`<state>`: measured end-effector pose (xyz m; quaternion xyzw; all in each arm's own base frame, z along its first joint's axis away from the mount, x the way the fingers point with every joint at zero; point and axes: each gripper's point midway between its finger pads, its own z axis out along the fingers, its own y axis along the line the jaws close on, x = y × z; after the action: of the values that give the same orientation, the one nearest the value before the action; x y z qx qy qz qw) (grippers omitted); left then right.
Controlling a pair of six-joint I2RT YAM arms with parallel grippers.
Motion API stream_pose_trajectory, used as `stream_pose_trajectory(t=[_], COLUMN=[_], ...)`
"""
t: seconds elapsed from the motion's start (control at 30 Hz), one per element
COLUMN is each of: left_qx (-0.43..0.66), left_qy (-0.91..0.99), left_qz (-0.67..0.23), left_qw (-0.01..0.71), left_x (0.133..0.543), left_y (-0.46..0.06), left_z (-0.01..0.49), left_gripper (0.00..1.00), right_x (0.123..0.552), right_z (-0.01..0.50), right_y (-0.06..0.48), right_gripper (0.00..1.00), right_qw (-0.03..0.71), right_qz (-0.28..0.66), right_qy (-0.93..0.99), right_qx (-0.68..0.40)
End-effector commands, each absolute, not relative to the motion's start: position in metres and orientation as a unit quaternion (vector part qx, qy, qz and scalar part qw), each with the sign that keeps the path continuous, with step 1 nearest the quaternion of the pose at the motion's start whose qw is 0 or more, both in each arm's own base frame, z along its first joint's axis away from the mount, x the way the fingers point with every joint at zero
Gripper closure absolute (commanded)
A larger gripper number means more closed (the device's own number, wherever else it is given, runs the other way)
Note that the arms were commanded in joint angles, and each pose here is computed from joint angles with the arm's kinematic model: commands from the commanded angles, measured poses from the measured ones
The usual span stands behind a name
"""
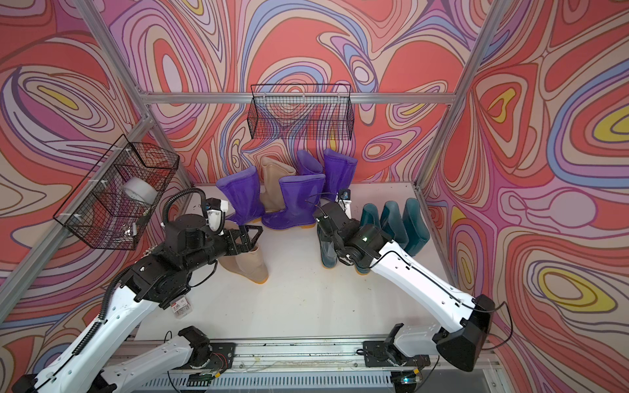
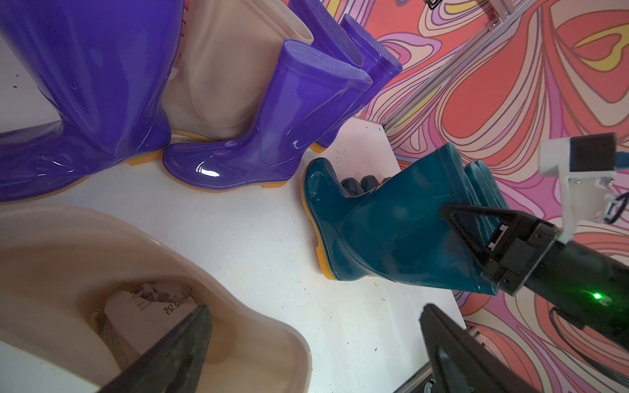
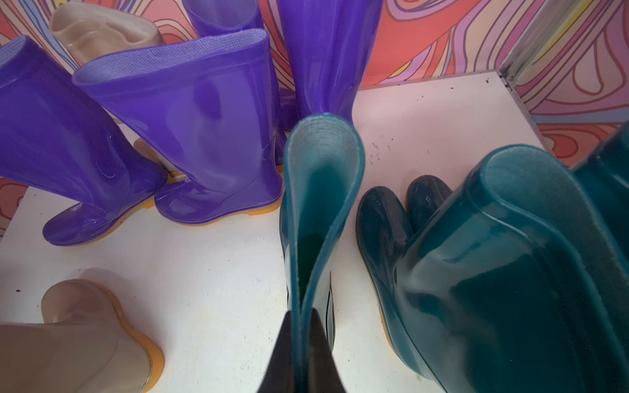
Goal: Match and arrange rain boots in pairs
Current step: Pair a pair of rain boots at the center of the board.
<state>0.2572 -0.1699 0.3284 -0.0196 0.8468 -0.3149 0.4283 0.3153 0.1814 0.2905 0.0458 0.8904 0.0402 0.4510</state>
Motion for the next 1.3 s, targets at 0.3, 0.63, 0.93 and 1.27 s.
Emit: stream_pose_trajectory(t=[0.3,0.63,0.93,1.27], left_qx=[-0.025,-0.025,-0.025,-0.028], left_qy=[0.848,0.846,0.844,0.844], left_qz=[-0.319,-0.32,-0.331,-0.329], left_qw=[0.423,0.425,0.422,0.423], left_x=[0.26,0.258,0.258,0.253], left_y=[-0.172,-0.171,-0.174,-0.17], left_z=[0.322,0.326,0.328,0.329], left_gripper=[0.02,0.02,0.02,0.03], right_x=[0.324,0.315,0.305,0.314], right_z=[0.315,0.317,0.32,0.29], right_y=[0.159,0.141,0.158,0.144], right_gripper=[1.0,1.0,1.0,1.0], right_qw=[0.515,0.517,0.477,0.474], right_qz=[0.053,0.034,0.045,0.029], right_qy=[0.845,0.842,0.876,0.875], right_qx=[0.138,0.154,0.059,0.099])
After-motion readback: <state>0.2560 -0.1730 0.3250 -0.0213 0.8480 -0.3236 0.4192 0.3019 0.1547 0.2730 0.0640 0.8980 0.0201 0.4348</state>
